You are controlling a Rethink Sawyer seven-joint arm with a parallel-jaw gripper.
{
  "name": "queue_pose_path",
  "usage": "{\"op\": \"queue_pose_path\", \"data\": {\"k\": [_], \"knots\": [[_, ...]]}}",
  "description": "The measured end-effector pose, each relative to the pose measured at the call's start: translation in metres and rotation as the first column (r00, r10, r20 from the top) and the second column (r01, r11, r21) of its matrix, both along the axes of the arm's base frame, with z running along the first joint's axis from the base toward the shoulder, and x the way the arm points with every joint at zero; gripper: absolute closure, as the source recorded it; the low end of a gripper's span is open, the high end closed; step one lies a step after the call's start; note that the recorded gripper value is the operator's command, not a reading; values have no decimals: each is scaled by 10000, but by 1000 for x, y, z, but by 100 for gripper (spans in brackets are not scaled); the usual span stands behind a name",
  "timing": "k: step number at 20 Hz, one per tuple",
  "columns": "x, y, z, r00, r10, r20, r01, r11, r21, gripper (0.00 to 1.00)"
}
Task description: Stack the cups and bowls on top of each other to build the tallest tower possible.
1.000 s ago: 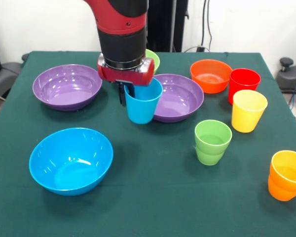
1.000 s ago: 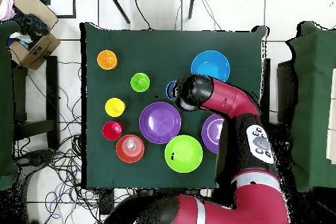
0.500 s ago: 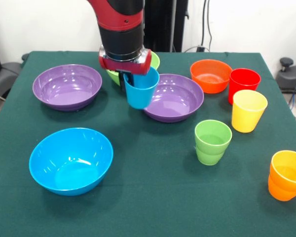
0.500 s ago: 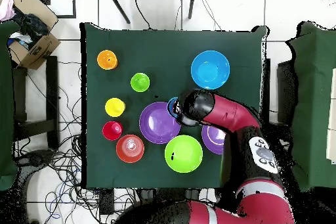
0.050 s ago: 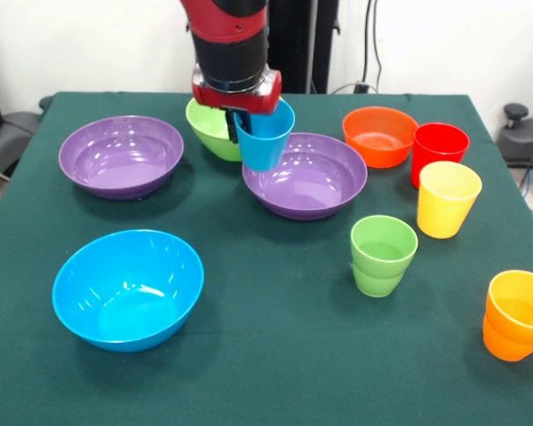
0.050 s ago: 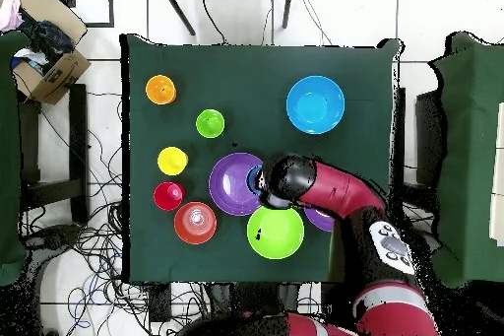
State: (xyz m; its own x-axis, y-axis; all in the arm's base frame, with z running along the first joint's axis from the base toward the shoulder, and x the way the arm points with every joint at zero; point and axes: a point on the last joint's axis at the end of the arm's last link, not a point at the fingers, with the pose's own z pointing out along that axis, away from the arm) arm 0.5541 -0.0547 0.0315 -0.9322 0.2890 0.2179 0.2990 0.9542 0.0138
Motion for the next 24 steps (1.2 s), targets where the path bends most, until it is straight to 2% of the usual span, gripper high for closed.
{"op": "queue_pose_path", "data": {"k": [8, 17, 24], "knots": [[-24, 11, -5, 9997, 22, 246, -20, 10000, -77, 100], [-36, 25, -13, 9975, 183, 683, -168, 9996, -213, 100], [-45, 37, -29, 9947, 317, 976, -291, 9992, -274, 100]]}}
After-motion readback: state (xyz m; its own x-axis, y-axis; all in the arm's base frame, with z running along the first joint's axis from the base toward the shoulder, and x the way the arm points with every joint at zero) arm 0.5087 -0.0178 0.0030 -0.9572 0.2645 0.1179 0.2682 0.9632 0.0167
